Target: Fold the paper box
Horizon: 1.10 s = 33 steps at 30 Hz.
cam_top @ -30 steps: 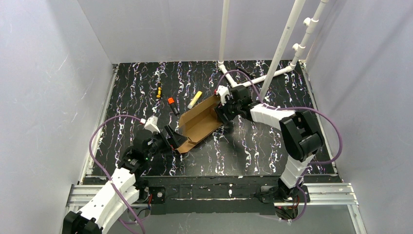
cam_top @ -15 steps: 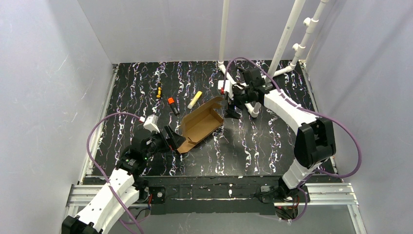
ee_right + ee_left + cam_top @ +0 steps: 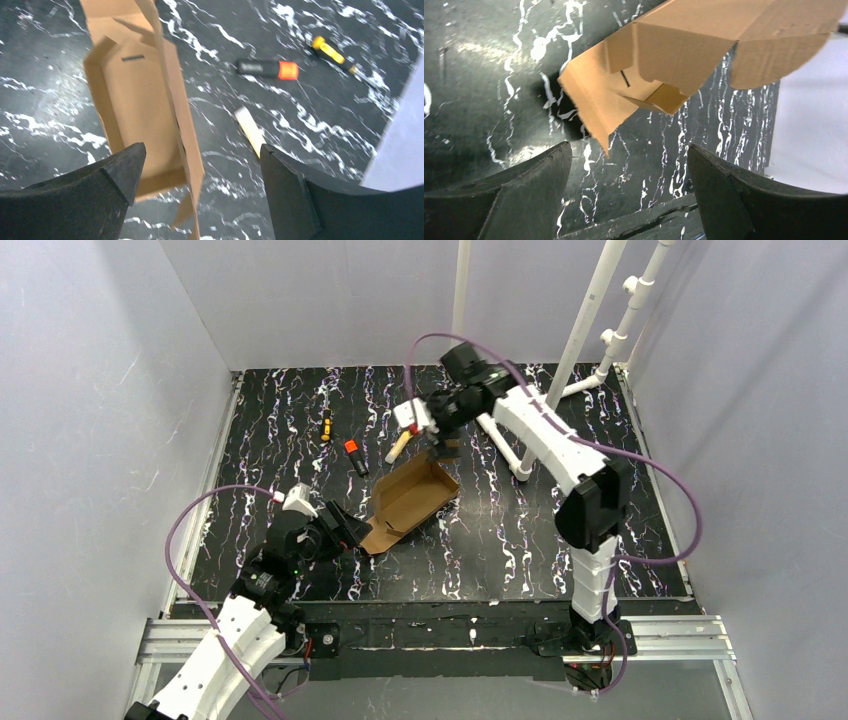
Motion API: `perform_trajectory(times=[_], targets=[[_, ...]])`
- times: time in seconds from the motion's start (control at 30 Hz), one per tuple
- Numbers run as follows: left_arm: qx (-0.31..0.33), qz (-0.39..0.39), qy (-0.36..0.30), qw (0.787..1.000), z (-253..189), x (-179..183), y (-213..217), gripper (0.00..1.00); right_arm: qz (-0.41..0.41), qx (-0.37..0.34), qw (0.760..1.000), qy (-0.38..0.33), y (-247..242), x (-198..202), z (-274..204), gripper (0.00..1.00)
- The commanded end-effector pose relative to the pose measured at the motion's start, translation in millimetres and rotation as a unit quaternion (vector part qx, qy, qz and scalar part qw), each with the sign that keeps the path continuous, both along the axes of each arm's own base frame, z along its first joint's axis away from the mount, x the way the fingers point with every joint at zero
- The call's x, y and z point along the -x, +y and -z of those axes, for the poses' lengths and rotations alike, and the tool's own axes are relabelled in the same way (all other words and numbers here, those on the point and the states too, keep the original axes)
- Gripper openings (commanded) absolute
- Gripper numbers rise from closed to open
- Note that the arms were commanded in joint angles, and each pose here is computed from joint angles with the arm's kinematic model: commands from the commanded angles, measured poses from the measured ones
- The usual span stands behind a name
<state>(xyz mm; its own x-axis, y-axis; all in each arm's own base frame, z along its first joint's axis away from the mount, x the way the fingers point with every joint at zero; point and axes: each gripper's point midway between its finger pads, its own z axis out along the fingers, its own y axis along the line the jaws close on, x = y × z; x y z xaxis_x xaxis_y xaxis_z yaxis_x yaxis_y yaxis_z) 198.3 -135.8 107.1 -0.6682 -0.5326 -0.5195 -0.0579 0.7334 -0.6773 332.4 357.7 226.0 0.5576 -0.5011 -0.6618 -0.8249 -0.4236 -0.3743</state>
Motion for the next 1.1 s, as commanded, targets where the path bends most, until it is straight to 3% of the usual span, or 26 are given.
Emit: perform_trajectory(times=[0.0,0.2,0.5,0.7,0.93,1.07], targets=[[-0.028,-0.043,0.053,0.997,4.6,7.9,16.9,0.82,-0.014,0.038,0.999,0.020,12.3,15.6,12.7,0.91],[-0.024,-0.038,0.075,0.996,14.9,9.3,12.9,0.75,-0.010,0.063,0.997,0.040,18.3,20.1,30.9,0.74],[-0.009,-0.007,0.083,0.997,23.9,6.4,-1.1,0.54,0.003,0.053,0.998,0.043,22.0,17.1,28.7,0.26],[-0.029,0.007,0.049,0.998,23.7,2.0,1.4,0.53,0.047,0.018,0.997,0.052,23.9,12.2,7.3,0.08],[-0.067,-0.017,0.003,0.998,9.7,-12.5,15.7,0.61,0.115,0.002,0.990,0.083,14.6,16.0,3.0,0.01],[-0.054,0.004,-0.055,0.997,-9.6,-25.0,6.4,0.68,0.163,0.001,0.979,0.120,8.5,21.7,13.0,0.01]])
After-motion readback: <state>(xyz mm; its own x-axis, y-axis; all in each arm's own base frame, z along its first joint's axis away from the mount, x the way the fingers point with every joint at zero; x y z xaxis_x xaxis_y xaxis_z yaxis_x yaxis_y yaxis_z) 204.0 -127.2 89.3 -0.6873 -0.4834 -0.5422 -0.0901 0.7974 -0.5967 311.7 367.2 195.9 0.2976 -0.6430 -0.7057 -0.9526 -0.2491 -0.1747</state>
